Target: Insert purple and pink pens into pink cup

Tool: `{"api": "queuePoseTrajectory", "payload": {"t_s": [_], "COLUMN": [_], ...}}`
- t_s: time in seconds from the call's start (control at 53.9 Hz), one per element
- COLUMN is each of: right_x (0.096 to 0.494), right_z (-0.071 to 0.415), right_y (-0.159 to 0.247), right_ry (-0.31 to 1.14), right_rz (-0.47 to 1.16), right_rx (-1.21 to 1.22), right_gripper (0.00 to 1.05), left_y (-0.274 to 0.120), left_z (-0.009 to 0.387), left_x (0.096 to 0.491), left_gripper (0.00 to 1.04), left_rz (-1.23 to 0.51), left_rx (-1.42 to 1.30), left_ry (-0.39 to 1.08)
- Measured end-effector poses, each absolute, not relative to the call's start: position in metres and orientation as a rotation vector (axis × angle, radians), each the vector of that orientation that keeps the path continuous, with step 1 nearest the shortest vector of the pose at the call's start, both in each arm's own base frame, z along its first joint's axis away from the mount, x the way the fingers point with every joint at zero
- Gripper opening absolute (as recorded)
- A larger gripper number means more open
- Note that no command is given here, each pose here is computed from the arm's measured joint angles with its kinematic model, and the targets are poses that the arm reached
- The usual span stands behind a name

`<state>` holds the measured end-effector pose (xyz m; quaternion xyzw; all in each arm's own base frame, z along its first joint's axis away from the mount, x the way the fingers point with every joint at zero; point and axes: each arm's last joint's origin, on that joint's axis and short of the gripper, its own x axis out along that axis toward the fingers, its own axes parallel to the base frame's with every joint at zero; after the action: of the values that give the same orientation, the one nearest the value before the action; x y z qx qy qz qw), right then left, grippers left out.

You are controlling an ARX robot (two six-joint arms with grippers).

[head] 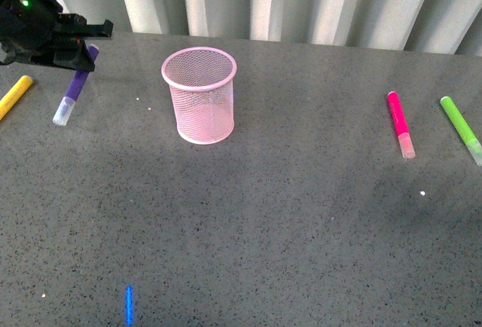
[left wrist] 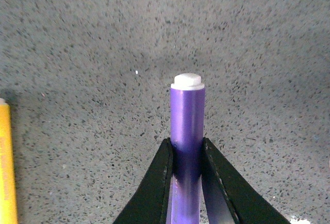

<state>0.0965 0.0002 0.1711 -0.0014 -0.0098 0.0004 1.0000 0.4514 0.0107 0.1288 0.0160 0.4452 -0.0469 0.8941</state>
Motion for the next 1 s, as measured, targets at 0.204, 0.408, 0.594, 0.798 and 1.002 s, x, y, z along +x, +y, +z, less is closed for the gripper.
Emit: {"api": "queuePoseTrajectory", "payload": {"t_s": [0.204,0.408,0.594,0.798,1.002], "right_x": [0.096,0.096,0.096,0.096,0.096], "right_z": [0.171,0.171,0.171,0.171,0.171], "right_y": [0.0,0.0,0.0,0.0,0.0], "right_ry": [-0.02,-0.02,-0.02,-0.02,-0.02], "right_rz": [0.001,0.001,0.001,0.001,0.001], "right_rx": [-0.003,-0.003,-0.003,-0.003,-0.003], "right_gripper": [0.98,0.98,0.98,0.98,0.98], "left_y": [0.006,-0.008,-0.045,-0.082,-0.116], "left_z": [0.145,0.171,0.182,0.174,0.16], "left_x": [0.427,0.405,0.385,0.361,0.347], "left_gripper": [0.12,0.12,0.12,0.12,0.12], "left_rz": [-0.074,-0.06,-0.073,-0.128,-0.179], "left_rx": [0.055,-0.043,-0.197,-0.28,-0.323], "left_ry": [0.682,0.34,0.091,-0.05,-0.111]}}
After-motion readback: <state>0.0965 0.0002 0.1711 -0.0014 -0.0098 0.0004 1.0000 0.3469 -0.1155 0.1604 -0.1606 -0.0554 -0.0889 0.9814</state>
